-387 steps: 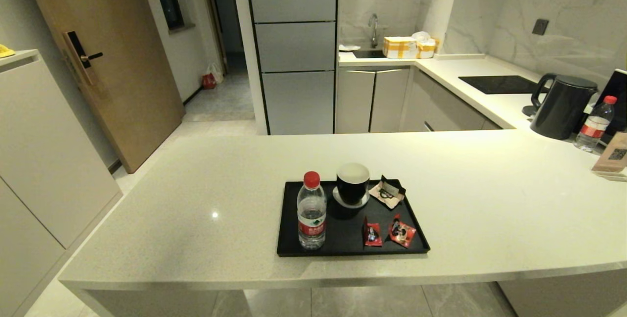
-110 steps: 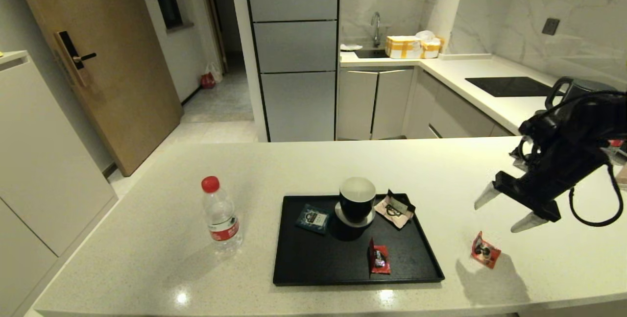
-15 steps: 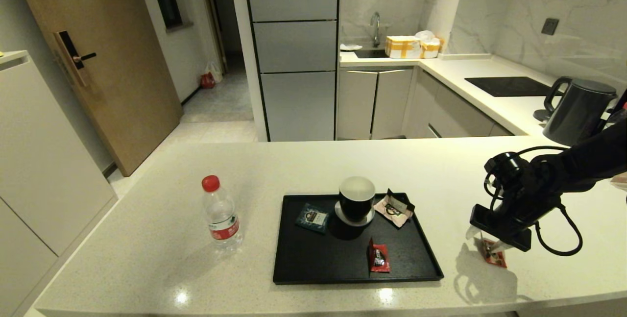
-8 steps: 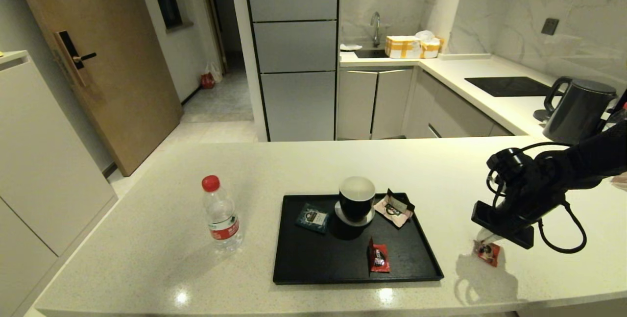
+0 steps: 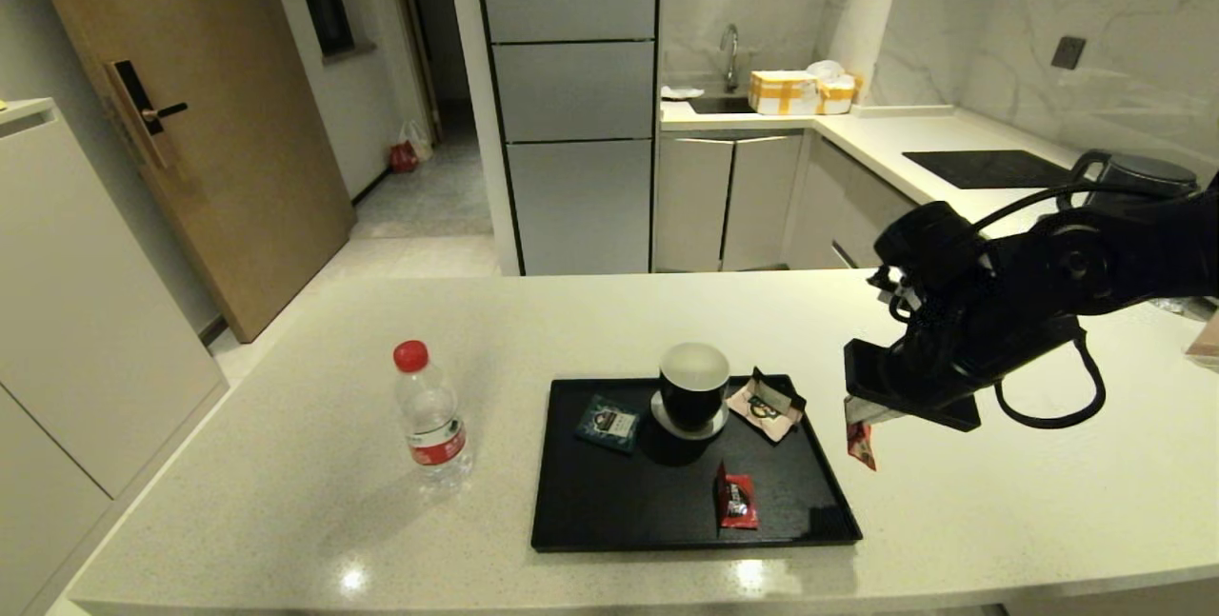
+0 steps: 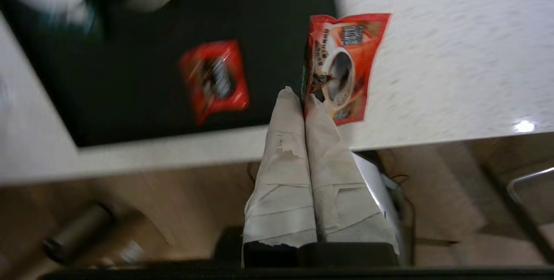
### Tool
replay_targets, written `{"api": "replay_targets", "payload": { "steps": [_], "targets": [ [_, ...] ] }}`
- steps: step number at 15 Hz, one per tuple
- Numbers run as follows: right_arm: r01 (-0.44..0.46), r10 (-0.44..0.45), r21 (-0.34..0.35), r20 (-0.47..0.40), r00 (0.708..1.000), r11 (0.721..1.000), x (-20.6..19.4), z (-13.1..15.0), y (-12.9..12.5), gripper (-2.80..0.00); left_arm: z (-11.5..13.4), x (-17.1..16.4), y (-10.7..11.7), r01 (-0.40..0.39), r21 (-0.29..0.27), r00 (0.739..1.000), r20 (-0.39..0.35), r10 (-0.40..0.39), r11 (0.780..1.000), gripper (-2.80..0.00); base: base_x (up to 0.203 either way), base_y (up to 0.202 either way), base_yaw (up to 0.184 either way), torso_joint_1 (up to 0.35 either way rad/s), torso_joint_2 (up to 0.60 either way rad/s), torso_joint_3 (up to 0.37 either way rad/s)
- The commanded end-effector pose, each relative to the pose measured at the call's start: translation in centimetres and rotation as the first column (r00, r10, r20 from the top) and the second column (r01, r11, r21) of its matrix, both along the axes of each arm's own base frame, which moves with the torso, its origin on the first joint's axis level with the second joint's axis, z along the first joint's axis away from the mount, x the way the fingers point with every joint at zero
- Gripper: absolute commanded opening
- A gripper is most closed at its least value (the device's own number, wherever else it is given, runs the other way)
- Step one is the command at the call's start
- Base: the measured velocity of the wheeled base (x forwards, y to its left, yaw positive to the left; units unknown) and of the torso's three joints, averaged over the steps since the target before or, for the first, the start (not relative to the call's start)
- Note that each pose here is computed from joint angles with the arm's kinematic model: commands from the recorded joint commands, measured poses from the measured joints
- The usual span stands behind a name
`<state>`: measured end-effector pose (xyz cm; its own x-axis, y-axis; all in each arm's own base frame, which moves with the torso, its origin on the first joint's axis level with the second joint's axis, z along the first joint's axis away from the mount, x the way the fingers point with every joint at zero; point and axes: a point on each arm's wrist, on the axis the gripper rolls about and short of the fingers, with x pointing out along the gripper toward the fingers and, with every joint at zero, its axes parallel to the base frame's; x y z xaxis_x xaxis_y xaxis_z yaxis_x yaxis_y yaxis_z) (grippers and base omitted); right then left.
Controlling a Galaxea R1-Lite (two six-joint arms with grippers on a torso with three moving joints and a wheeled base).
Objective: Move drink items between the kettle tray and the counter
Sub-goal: Return the tea bag to its original position, then return the bottled water to its original position
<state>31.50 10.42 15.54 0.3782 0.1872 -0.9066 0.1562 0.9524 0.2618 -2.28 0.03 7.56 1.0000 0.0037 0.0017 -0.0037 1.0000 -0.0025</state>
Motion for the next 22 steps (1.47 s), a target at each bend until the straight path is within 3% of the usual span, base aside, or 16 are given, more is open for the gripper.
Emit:
{"api": "replay_targets", "payload": {
  "steps": [1,6,10,11,16,22],
  "targets": [
    [-0.079,0.079,-0.023,-0.019,0.997,0.997,0.1,-0.9,1.7,-2.8,0.0,0.0,0.0,-0.001,-0.001,1.0,-0.002,0.001,1.0,-2.8,0.0,0.0,0.0,0.0,0.0,0.0],
    [-0.109,0.101,-0.053,-0.131,0.986,0.993,1.5,-5.6,2.9,-2.8,0.0,0.0,0.0,-0.001,-0.001,1.0,-0.002,0.001,1.0,-2.8,0.0,0.0,0.0,0.0,0.0,0.0],
    [-0.13,0.121,-0.059,-0.143,0.982,0.99,2.3,-8.6,4.2,-2.8,0.0,0.0,0.0,-0.001,-0.001,1.0,-0.002,0.001,1.0,-2.8,0.0,0.0,0.0,0.0,0.0,0.0],
    [-0.142,0.133,-0.059,-0.14,0.981,0.988,2.4,-9.1,4.6,0.0,0.0,0.0,0.0,0.0,-0.001,1.0,-0.002,0.0,1.0,-2.8,0.0,0.0,0.0,0.0,0.0,0.0],
    [-0.146,0.138,-0.053,-0.128,0.982,0.988,2.2,-8.6,4.8,0.0,0.0,0.0,0.0,0.001,-0.001,1.0,-0.002,-0.001,1.0,-2.8,0.0,0.0,0.0,0.0,0.0,0.0],
    [-0.119,0.119,0.003,0.061,0.991,0.993,-2.3,0.1,2.3,0.0,0.0,0.0,0.0,-0.001,-0.001,1.0,-0.002,0.001,1.0,-2.8,0.0,0.0,0.0,0.0,0.0,0.0]
  ]
}}
